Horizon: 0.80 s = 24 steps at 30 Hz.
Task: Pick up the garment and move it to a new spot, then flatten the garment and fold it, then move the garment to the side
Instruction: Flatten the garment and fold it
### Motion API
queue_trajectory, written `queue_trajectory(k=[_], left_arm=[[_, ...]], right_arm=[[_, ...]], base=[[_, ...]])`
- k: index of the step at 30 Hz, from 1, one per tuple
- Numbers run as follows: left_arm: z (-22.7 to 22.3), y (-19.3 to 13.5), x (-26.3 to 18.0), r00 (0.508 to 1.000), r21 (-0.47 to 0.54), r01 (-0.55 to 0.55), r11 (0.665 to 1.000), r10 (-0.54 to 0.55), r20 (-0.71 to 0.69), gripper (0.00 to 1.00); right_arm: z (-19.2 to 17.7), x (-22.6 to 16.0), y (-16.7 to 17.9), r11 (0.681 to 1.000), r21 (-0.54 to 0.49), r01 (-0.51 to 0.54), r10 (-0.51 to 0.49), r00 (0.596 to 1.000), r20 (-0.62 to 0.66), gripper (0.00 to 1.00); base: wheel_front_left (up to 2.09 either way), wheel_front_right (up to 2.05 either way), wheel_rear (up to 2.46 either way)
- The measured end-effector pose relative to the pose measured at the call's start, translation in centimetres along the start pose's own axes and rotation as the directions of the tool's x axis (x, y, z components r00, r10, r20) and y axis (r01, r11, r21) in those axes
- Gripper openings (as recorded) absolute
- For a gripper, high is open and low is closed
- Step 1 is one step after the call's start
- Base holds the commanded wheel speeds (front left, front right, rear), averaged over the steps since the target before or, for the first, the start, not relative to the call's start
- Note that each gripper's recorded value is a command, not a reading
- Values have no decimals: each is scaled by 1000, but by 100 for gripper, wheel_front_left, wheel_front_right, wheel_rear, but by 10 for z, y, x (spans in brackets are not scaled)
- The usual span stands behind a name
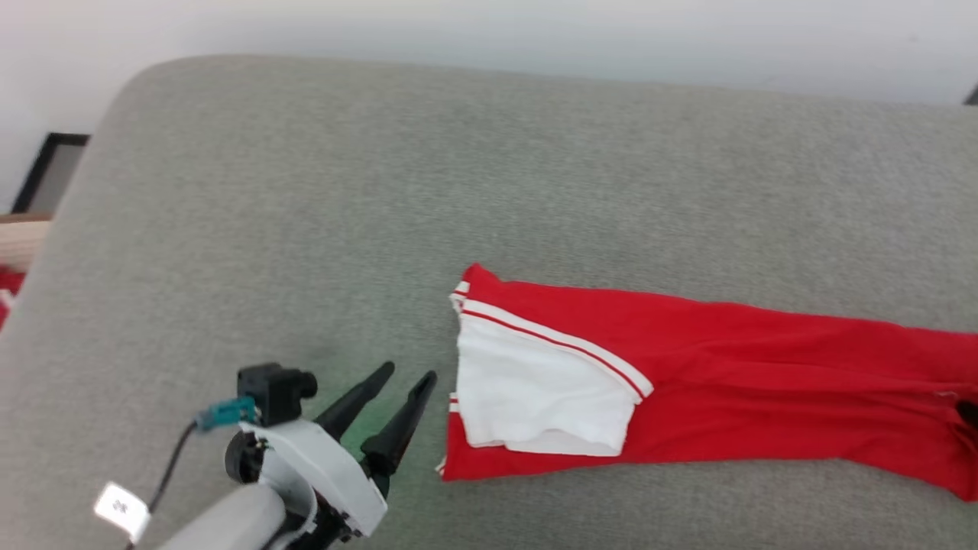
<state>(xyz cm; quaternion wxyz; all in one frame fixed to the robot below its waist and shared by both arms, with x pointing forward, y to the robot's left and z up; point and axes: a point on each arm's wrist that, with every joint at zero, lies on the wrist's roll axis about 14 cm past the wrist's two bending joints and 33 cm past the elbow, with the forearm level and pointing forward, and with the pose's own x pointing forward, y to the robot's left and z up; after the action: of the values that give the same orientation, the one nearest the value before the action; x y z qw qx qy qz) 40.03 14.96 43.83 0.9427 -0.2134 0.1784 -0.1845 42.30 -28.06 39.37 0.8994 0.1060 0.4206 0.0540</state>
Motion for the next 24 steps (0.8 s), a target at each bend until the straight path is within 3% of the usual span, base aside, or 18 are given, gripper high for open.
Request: queue_trajectory(k=[6, 11, 12, 13, 15, 16, 20, 24], left_arm=[[14, 23, -24, 980, 81, -154, 985, 141, 143, 100], [28, 33, -44, 942, 184, -269, 945, 219, 254, 100], [32, 34, -47, 934, 215, -289, 933, 226, 276, 100], [36, 33, -49, 927, 224, -303, 926, 231, 297, 100], [40, 29, -51, 918, 275, -319, 907, 225, 326, 100], [42, 27, -52, 915, 295, -327, 898, 222, 337, 100], [43, 21, -53, 910, 384, -350, 855, 214, 355, 100], [42, 15, -51, 908, 422, -358, 833, 206, 364, 100]], right_arm=[[-1, 12, 14, 999, 30, -27, 29, 999, -39, 100], [-4, 19, 23, 999, 28, -34, 36, 997, -71, 100], [-4, 20, 24, 999, 29, -33, 35, 997, -74, 92], [-4, 21, 25, 999, 30, -33, 35, 997, -74, 60], [-4, 22, 27, 999, 34, -35, 37, 996, -80, 26], [-5, 23, 28, 999, 36, -35, 38, 996, -82, 2], [-4, 24, 33, 998, 49, -45, 49, 996, -73, 0], [-2, 23, 34, 996, 68, -54, 58, 997, -55, 0]], base=[[0, 0, 0], [0, 0, 0], [0, 0, 0], [0, 0, 0], [0, 0, 0], [0, 0, 0], [0, 0, 0], [0, 0, 0]])
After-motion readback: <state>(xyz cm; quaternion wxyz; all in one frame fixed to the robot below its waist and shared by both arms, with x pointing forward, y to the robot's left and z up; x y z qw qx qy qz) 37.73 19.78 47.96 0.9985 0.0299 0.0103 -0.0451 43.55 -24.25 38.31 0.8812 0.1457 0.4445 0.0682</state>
